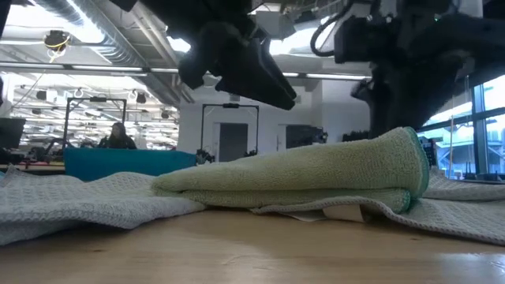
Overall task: Fold microfiber towels
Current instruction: Fold the green towel
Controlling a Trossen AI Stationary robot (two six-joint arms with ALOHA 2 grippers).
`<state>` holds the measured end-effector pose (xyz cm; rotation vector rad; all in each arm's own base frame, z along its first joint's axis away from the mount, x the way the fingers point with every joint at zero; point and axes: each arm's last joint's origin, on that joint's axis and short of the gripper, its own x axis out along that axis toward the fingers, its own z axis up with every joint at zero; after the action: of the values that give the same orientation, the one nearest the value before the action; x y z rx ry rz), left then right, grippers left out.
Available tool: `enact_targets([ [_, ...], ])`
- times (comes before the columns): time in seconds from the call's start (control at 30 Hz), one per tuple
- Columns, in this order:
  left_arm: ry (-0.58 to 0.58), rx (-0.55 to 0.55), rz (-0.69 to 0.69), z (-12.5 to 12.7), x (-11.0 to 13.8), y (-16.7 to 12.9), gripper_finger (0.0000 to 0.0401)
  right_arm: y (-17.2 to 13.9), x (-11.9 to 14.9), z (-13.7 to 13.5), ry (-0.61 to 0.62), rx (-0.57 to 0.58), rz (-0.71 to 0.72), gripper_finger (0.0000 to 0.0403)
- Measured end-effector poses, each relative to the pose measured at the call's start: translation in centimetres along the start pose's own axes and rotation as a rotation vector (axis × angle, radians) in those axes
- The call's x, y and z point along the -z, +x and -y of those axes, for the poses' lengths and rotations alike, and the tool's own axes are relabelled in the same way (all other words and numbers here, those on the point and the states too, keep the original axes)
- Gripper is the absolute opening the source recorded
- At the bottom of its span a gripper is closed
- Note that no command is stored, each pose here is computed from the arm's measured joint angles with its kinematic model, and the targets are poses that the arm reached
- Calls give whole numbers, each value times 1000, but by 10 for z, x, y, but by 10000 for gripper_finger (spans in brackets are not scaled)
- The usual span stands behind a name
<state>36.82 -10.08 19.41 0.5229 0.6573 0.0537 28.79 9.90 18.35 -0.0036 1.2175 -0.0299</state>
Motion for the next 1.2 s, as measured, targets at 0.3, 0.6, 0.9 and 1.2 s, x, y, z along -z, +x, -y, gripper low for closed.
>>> enact_targets([
  [0.3,44,22,-6,11,2,-4,185,30,30,14,295,-29,-46,154],
  [0.6,9,62,0,-3,5,3,185,21,21,26,398,-60,48,154],
  [0.9,13,-17,-116,2,14,0,185,21,23,14,385,-116,121,154],
  [1.2,-15,19,-299,42,24,-42,184,-20,6,-49,-55,-75,396,154],
])
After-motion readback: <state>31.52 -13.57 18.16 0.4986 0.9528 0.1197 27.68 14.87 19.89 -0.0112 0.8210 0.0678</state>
